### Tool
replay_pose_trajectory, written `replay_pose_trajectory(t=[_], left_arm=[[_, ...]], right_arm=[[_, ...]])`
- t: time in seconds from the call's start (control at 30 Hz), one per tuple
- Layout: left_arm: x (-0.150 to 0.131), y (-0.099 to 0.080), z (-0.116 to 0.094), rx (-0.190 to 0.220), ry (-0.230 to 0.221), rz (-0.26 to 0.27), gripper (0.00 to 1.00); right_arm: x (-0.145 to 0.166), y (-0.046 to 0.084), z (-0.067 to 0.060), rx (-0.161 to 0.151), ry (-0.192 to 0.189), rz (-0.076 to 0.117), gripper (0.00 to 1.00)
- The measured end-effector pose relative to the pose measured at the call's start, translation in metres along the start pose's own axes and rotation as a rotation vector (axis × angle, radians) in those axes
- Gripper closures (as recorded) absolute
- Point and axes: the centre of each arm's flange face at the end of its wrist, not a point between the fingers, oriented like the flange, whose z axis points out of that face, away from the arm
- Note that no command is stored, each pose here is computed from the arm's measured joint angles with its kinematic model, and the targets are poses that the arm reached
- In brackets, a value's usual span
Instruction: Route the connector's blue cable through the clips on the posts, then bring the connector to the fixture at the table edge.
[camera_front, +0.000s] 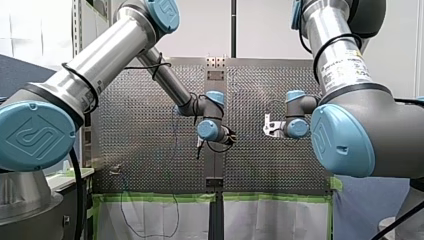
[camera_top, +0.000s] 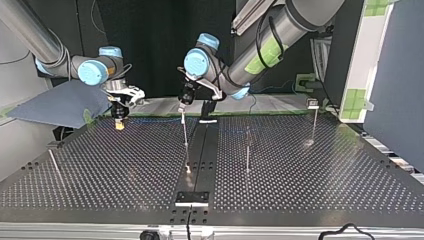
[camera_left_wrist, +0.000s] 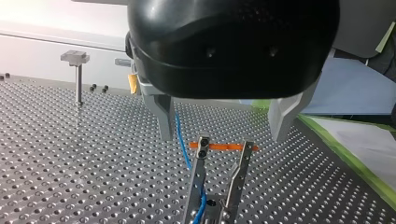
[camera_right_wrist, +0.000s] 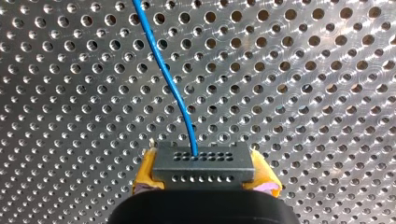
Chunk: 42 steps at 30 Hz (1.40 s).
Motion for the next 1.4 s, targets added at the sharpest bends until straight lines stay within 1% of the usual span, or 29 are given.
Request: replay_pose_trajectory(t=[0.43, 0.53, 0.67, 0.8, 0.97, 1.1, 1.23, 1.4], left_arm=[[0.000, 0.000, 0.000, 0.001, 0.000, -0.003, 0.00], [0.001, -0.001, -0.002, -0.001, 0.009, 0.002, 0.00], [0.001, -0.004, -0.009, -0.014, 0.017, 0.015, 0.00], [-0.006, -0.006, -0.019, -0.030, -0.002, 0.012, 0.00], [-0.016, -0.002, -0.032, -0.061, -0.035, -0.025, 0.00], [-0.024, -0.001, -0.043, -0.073, -0.058, -0.062, 0.00], [-0.032, 0.000, -0.052, -0.065, -0.085, -0.098, 0.00], [-0.042, 0.000, -0.064, -0.036, -0.122, -0.145, 0.00]], right_arm=[[0.000, 0.000, 0.000, 0.000, 0.000, 0.000, 1.00], [0.000, 0.000, 0.000, 0.000, 0.000, 0.000, 1.00], [0.000, 0.000, 0.000, 0.000, -0.002, -0.001, 1.00], [0.000, 0.000, 0.000, 0.000, -0.006, -0.001, 1.00], [0.000, 0.000, 0.000, -0.001, -0.005, 0.000, 1.00], [0.000, 0.000, 0.000, 0.000, -0.005, -0.001, 1.00], [0.000, 0.001, 0.000, -0.001, -0.006, -0.001, 1.00], [-0.001, 0.003, 0.000, -0.003, -0.007, 0.002, 1.00]])
